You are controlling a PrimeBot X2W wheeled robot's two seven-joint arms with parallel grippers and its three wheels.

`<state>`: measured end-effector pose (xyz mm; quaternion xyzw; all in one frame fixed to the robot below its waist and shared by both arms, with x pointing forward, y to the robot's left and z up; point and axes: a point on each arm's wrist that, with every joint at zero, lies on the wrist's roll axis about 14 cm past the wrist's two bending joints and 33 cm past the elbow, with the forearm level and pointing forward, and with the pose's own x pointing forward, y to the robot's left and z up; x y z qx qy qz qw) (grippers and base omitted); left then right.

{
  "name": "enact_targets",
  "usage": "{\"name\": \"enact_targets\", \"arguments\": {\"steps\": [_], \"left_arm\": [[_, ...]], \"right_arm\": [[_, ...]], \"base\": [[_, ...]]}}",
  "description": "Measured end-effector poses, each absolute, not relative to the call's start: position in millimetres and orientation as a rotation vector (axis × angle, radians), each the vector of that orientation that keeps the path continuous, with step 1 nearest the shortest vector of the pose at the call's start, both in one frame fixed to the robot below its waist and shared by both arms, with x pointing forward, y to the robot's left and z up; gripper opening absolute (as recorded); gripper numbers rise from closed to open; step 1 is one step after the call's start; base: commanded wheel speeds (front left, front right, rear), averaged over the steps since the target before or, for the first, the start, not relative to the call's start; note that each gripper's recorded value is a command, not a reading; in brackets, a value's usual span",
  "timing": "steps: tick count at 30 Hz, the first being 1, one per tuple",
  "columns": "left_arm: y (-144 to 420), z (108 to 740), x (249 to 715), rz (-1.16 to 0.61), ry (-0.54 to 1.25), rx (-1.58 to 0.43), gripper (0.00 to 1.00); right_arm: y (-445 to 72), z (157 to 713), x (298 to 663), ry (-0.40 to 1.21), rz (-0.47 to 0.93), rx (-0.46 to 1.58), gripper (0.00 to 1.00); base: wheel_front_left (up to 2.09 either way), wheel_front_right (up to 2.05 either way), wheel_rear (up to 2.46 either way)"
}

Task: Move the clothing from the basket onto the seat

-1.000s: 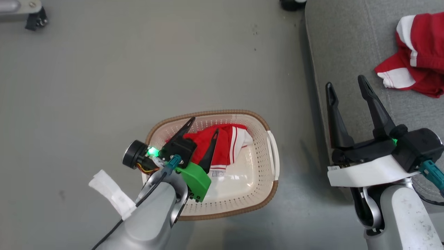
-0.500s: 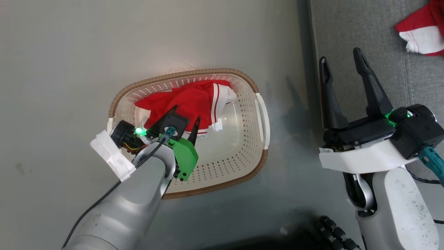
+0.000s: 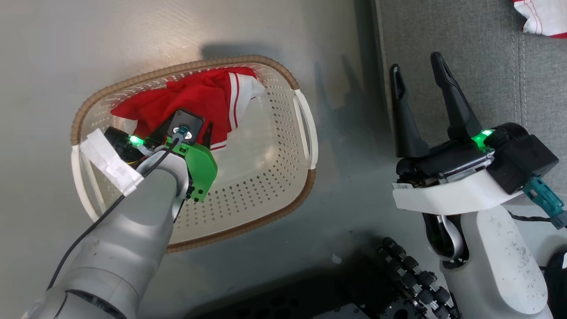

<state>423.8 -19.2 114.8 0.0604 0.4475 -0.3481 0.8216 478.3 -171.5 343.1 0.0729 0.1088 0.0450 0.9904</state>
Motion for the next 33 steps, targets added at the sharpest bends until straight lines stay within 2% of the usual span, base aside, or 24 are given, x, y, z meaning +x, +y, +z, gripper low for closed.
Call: {"name": "enact_targets", "arguments": {"steps": [25,26,27,28,29,33], "left_arm": [[-4.7,40.7,383.6,-0.79,1.29,0.302,0.98],[-2.8,38.4,381.5,-0.79,1.305,0.314,0.74],[-0.7,36.1,379.6,-0.791,1.318,0.327,0.55],[1.5,33.9,377.4,-0.796,1.331,0.345,0.4],[2.4,32.8,376.1,-0.798,1.338,0.35,0.0],[6.5,30.7,373.4,-0.805,1.353,0.381,0.0]], "right_arm": [[-191.5,317.7,473.7,0.278,0.036,0.149,1.0],[-192.3,317.8,473.8,0.278,0.034,0.148,1.0],[-193.3,317.6,473.6,0.278,0.032,0.145,1.0],[-194.7,317.6,473.5,0.278,0.029,0.142,1.0],[-196.0,317.8,473.5,0.277,0.026,0.139,1.0],[-199.3,320.0,474.0,0.27,0.018,0.132,1.0]], "base": [[0.0,0.0,0.0],[0.0,0.0,0.0],[0.0,0.0,0.0],[0.0,0.0,0.0],[0.0,0.0,0.0],[0.0,0.0,0.0]]}}
